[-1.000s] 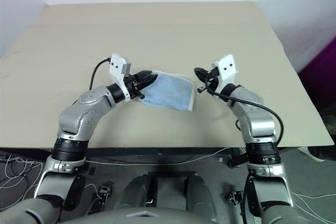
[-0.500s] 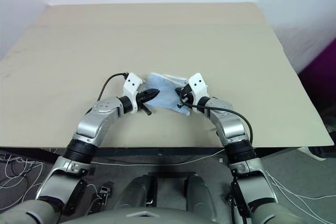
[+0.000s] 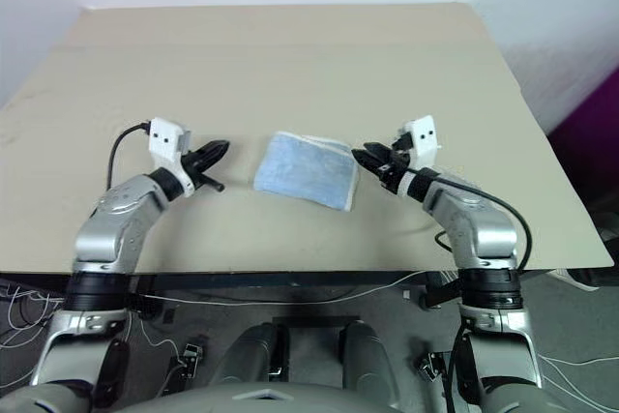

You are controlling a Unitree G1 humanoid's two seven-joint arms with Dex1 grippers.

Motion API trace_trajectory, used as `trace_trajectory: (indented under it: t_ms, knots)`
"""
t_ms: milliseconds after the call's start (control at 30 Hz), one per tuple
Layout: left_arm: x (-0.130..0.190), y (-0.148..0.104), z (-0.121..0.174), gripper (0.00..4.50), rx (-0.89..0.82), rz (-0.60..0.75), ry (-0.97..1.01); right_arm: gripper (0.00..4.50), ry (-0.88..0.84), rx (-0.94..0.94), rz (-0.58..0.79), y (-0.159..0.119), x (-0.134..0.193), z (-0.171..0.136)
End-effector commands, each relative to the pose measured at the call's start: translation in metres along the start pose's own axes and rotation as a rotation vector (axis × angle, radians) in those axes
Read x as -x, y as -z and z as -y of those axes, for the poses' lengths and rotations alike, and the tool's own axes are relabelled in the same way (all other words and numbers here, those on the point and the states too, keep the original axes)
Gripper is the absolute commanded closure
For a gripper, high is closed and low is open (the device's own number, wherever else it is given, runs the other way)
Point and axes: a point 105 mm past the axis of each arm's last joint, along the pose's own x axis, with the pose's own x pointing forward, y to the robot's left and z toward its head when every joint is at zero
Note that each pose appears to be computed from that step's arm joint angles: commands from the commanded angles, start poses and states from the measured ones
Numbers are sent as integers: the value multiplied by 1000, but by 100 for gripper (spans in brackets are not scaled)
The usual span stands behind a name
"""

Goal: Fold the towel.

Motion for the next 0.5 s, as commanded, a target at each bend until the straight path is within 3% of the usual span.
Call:
trace_trajectory:
  t_ms: [33, 167, 500]
  knots:
    - [10, -13, -4, 436, -69, 36, 11, 152, -78, -181, -29, 3, -1, -14]
    - [17, -4, 0, 436, -76, 15, 47, 11, -55, -307, -65, 14, -6, -13]
    - [23, 4, 8, 436, -47, 21, 42, 5, -10, -302, -149, 35, -20, -14]
